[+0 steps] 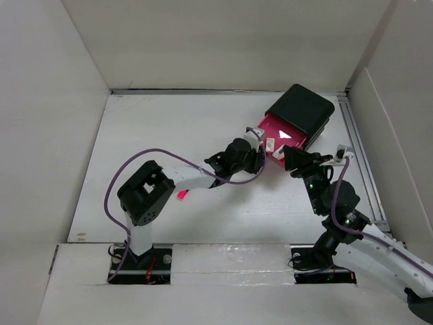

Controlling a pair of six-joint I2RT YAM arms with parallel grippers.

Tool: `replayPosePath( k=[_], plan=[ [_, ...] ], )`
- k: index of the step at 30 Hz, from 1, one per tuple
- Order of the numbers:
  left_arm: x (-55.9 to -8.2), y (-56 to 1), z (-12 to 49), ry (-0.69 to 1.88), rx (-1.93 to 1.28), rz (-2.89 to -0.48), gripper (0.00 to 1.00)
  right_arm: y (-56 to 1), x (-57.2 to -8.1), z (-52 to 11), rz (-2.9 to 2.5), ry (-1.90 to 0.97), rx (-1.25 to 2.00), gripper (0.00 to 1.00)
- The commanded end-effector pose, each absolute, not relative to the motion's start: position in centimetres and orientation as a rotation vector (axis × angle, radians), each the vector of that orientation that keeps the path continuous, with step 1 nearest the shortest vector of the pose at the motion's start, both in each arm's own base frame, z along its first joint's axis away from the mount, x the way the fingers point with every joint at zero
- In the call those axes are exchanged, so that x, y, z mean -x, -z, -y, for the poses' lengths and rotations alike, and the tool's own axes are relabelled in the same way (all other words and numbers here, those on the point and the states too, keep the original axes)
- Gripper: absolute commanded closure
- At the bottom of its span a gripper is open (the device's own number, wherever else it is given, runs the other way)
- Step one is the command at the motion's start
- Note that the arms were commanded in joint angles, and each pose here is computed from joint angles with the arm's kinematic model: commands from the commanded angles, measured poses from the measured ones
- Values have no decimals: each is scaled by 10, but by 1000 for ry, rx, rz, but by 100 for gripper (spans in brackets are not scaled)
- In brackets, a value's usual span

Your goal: Organize the desk

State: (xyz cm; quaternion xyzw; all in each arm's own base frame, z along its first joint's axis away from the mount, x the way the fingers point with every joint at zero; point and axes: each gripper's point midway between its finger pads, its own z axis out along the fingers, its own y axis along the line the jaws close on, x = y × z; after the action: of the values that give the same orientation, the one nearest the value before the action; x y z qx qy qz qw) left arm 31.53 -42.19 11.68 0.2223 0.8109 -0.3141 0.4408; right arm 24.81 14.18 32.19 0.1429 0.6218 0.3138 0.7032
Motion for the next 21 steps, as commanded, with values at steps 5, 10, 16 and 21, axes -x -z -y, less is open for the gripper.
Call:
replayPosePath(
  k=[5,10,16,21],
  plan=[
    [-329,-180,447,906,-539,-1841,90,-349,-245,-140,-1317,-738,-320,55],
    [-331,-194,452,903,-533,-1807,90,-350,-244,-139,-1312,-741,-322,55],
    [-336,-195,459,906,-532,-1798,92,-350,-244,-137,-1310,-733,-330,55],
    [-343,-201,467,906,-539,-1779,92,-350,-245,-135,-1310,-724,-336,55]
  ],
)
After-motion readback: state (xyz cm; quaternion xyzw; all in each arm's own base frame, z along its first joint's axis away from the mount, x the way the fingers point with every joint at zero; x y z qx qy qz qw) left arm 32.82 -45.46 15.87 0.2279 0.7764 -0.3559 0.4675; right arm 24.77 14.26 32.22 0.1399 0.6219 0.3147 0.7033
